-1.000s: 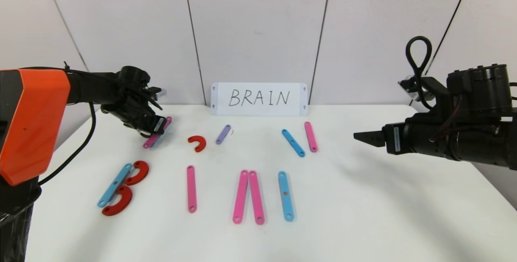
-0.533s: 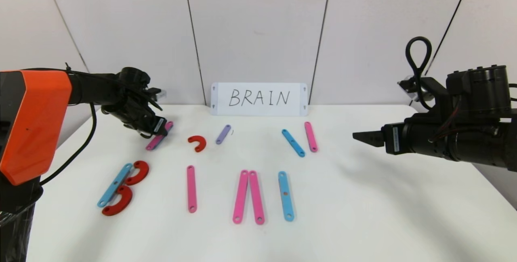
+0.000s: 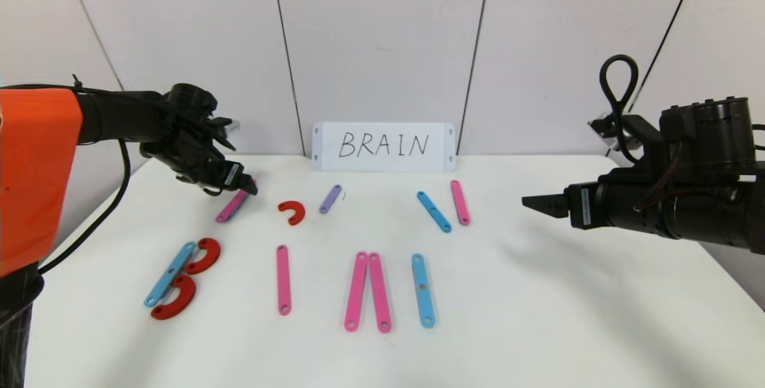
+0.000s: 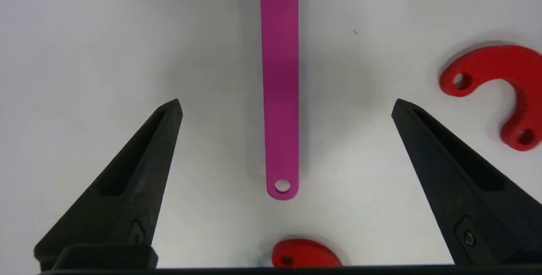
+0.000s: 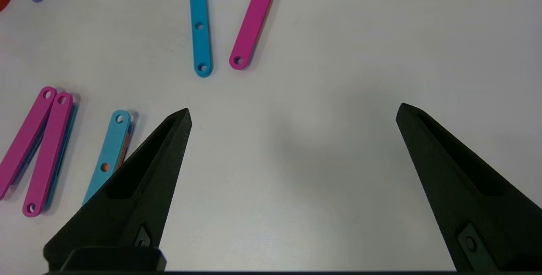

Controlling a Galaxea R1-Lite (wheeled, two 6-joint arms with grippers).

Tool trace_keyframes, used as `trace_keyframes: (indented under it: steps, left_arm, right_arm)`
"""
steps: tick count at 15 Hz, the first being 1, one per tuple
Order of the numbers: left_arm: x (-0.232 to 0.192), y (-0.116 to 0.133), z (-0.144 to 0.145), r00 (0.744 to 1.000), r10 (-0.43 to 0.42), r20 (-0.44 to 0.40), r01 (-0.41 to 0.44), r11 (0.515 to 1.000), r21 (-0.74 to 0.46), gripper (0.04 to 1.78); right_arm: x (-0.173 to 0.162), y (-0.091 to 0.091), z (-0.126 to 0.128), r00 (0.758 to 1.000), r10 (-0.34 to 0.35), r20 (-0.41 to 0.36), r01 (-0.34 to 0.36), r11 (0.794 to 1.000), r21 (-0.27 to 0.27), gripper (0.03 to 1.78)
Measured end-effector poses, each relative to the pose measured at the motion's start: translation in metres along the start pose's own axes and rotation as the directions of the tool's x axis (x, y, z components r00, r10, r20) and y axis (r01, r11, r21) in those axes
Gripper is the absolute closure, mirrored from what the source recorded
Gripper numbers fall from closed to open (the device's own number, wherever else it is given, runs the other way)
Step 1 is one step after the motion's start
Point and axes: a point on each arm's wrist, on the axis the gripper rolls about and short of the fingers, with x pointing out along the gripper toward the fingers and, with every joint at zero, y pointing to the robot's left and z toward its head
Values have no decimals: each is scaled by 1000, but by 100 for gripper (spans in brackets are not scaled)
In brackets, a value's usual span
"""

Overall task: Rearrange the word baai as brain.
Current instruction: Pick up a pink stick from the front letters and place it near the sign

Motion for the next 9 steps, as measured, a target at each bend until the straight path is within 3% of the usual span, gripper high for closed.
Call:
trace_keyframes:
  steps: [5, 9]
  left_arm:
    - [-49, -33, -6, 997, 4, -73, -16, 985, -172, 7]
    - [-73, -70, -29, 992, 21, -128, -49, 975, -216, 7]
  right_arm:
    - [0, 0, 0, 1000, 1, 0, -1, 1000, -4, 11]
    - [0, 0, 0, 1000, -1, 0, 1, 1000, 4, 11]
